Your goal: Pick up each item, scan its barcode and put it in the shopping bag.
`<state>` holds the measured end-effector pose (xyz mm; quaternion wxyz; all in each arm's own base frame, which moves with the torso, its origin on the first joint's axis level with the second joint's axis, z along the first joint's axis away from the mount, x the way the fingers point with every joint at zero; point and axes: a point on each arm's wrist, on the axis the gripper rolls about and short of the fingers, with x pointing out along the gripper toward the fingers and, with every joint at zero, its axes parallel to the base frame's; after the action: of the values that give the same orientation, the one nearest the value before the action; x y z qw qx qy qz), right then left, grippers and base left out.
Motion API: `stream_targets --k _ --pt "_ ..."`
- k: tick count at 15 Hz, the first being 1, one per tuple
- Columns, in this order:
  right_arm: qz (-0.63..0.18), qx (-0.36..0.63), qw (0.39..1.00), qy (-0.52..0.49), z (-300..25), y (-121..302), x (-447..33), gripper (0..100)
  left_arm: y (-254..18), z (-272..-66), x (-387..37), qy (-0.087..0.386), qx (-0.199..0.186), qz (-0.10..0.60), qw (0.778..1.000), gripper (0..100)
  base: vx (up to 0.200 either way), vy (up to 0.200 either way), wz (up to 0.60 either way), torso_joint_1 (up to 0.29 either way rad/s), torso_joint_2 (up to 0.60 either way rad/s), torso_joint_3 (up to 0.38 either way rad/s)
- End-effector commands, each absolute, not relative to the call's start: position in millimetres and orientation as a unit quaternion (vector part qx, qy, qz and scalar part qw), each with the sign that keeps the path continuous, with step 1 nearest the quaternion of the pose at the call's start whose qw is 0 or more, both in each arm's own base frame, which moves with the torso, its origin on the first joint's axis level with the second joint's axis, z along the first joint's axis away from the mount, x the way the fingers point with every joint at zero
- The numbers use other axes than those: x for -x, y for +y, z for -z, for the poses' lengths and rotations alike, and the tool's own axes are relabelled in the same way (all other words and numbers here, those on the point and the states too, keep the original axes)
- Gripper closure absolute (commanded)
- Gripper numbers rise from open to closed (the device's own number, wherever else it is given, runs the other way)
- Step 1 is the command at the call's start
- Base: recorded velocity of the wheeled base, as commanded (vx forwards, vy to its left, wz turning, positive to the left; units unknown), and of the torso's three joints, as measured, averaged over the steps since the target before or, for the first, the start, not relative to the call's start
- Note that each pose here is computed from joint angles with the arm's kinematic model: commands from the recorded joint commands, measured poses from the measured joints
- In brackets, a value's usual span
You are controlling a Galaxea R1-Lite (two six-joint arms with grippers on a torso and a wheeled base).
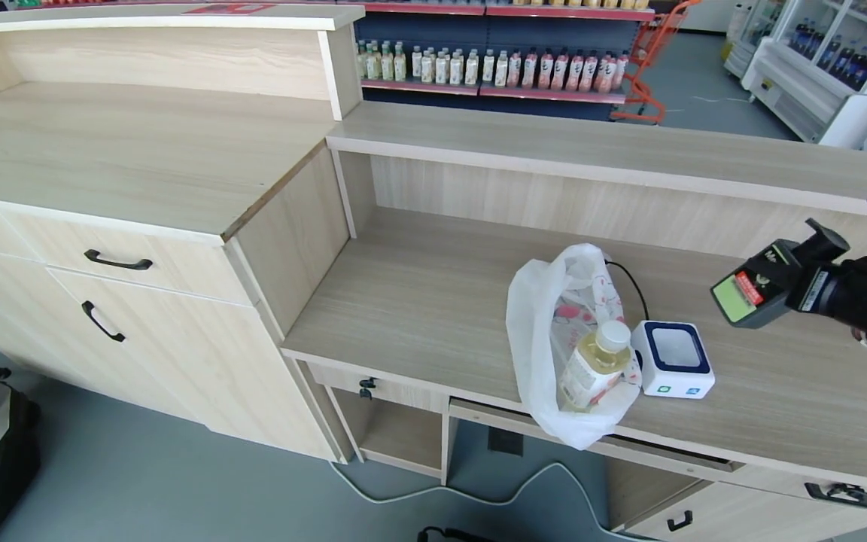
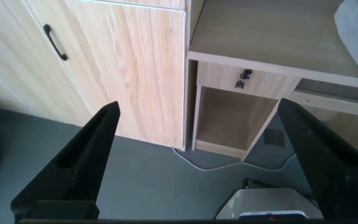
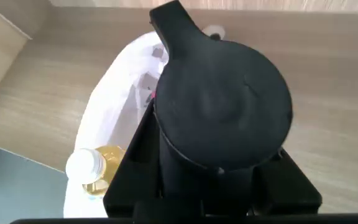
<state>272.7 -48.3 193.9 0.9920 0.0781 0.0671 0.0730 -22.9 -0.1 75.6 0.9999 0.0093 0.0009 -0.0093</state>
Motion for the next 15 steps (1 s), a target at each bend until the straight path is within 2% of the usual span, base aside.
stream_targets --k 1,3,15 --pt "-0.093 -0.155 0.973 0.140 -157.4 -52.8 -300.7 100 -0.1 -75.6 22.9 0.001 -0.009 0.009 1.000 0 0.000 0.000 0.00 0.000 0.00 0.000" --pt "-0.130 -0.175 0.964 0.154 -149.7 -55.0 -310.7 100 -0.1 -75.6 22.9 0.001 -0.009 0.009 1.000 0 0.000 0.000 0.00 0.000 0.00 0.000" --pt "-0.149 -0.096 0.971 0.160 -117.4 -60.0 -366.6 100 -0.1 -75.6 22.9 0.001 -0.009 0.009 1.000 0 0.000 0.000 0.00 0.000 0.00 0.000"
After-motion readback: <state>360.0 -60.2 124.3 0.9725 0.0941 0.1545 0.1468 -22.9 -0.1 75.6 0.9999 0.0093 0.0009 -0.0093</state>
